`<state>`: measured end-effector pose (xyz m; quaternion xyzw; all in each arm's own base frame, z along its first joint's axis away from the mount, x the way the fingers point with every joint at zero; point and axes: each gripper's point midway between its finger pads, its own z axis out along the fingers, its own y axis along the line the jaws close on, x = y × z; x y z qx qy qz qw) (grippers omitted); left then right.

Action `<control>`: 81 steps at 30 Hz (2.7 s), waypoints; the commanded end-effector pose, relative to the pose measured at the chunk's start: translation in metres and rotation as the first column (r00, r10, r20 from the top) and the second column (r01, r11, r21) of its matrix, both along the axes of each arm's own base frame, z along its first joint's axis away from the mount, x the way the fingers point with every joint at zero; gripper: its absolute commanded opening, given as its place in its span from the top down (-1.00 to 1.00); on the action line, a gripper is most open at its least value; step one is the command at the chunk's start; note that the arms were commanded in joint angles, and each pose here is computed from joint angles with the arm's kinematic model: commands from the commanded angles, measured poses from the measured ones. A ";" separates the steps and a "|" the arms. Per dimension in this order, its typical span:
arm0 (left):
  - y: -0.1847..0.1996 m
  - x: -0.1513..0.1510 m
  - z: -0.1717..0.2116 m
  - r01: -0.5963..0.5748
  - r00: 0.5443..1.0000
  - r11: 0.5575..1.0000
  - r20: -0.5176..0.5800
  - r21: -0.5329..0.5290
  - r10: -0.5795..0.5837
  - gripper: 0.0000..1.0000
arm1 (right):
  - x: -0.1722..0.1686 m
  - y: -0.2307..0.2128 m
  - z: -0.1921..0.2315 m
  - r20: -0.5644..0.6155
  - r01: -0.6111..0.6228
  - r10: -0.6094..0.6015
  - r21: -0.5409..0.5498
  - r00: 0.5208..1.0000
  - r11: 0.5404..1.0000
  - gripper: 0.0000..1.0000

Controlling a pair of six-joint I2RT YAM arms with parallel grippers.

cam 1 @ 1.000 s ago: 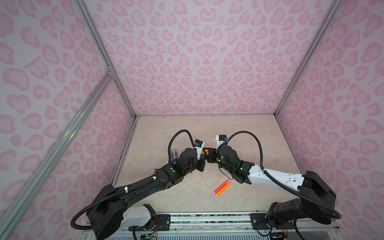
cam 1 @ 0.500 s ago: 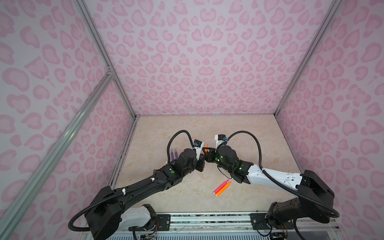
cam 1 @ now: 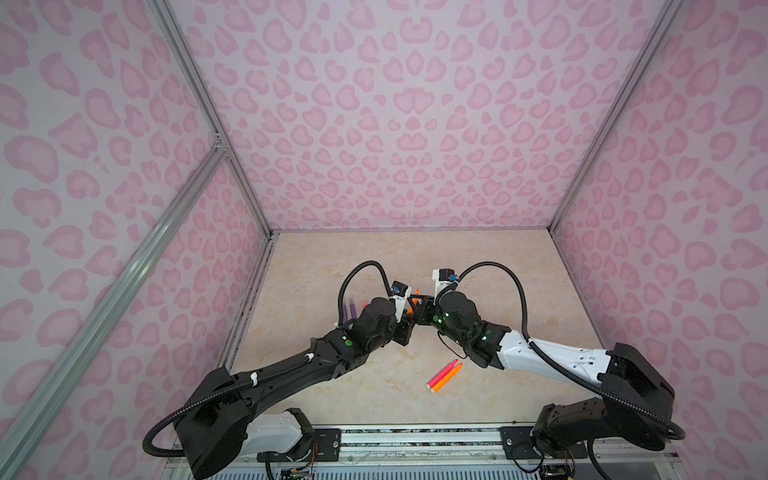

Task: Insert the pens into the pen caps
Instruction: 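Hold the orange highlighter upright with the left gripper while the right draws back, then lower the right gripper onto a translucent pink cap and close on it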

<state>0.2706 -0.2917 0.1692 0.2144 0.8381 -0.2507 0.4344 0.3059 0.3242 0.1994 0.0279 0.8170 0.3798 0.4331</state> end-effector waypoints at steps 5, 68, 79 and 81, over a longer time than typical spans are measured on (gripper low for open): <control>-0.014 0.002 0.021 0.041 0.998 0.997 0.049 -0.060 -0.038 0.19 | -0.006 0.007 0.001 -0.001 -0.045 0.045 0.021 0.999 0.999 1.00; 0.056 0.046 -0.008 -0.344 0.936 0.938 -0.059 0.047 0.347 0.94 | -0.107 -0.218 -0.134 -0.357 0.416 -0.564 -0.412 0.745 0.811 0.28; 0.057 0.047 -0.008 -0.348 0.935 0.936 -0.051 0.058 0.351 0.94 | -0.105 -0.194 -0.156 -0.431 0.339 -0.513 -0.419 0.742 0.842 0.27; 0.057 0.047 -0.007 -0.346 0.936 0.936 -0.048 0.058 0.349 0.94 | -0.102 -0.193 -0.157 -0.430 0.341 -0.516 -0.420 0.741 0.841 0.25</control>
